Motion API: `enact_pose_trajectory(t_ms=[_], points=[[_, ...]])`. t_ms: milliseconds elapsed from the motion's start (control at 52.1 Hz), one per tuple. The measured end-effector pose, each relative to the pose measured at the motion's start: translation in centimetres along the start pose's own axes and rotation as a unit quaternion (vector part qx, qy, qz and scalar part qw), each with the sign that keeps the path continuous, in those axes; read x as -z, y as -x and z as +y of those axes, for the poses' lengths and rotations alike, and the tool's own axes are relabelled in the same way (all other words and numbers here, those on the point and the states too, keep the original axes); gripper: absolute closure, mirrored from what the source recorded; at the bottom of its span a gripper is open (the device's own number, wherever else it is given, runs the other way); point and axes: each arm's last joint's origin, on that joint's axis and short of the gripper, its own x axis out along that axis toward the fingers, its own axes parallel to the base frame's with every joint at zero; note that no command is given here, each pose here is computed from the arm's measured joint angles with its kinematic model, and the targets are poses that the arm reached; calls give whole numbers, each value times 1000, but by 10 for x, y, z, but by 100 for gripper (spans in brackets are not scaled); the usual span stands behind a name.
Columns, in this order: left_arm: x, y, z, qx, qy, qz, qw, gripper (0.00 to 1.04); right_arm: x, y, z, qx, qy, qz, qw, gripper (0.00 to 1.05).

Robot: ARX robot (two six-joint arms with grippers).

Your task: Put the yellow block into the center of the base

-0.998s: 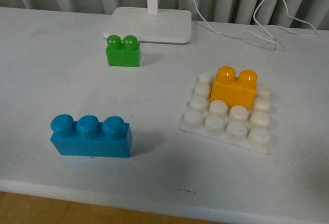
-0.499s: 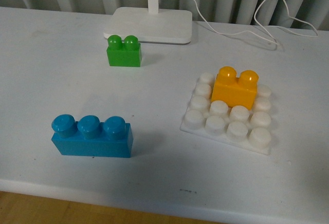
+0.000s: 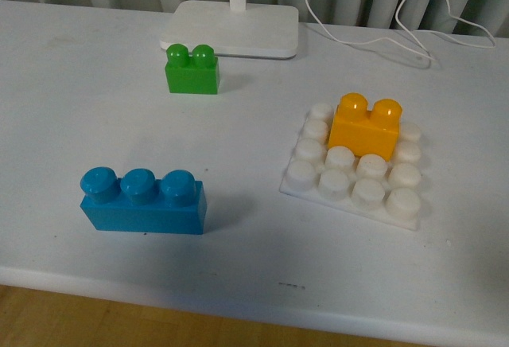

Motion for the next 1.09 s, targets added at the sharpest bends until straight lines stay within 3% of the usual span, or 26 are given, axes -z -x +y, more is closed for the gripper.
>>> enact_pose_trajectory(t_ms=[307,499,768,1094], points=[[0,0,0,0,1,-2,1000,98,0,0,0,0,0,0,1000,9],[0,0,0,0,0,-2,1000,53,0,0,0,0,0,0,1000,9],[0,0,0,0,0,-2,1000,7,0,0,0,0,0,0,1000,9],[0,0,0,0,0,-2,1000,6,0,0,0,0,0,0,1000,9]])
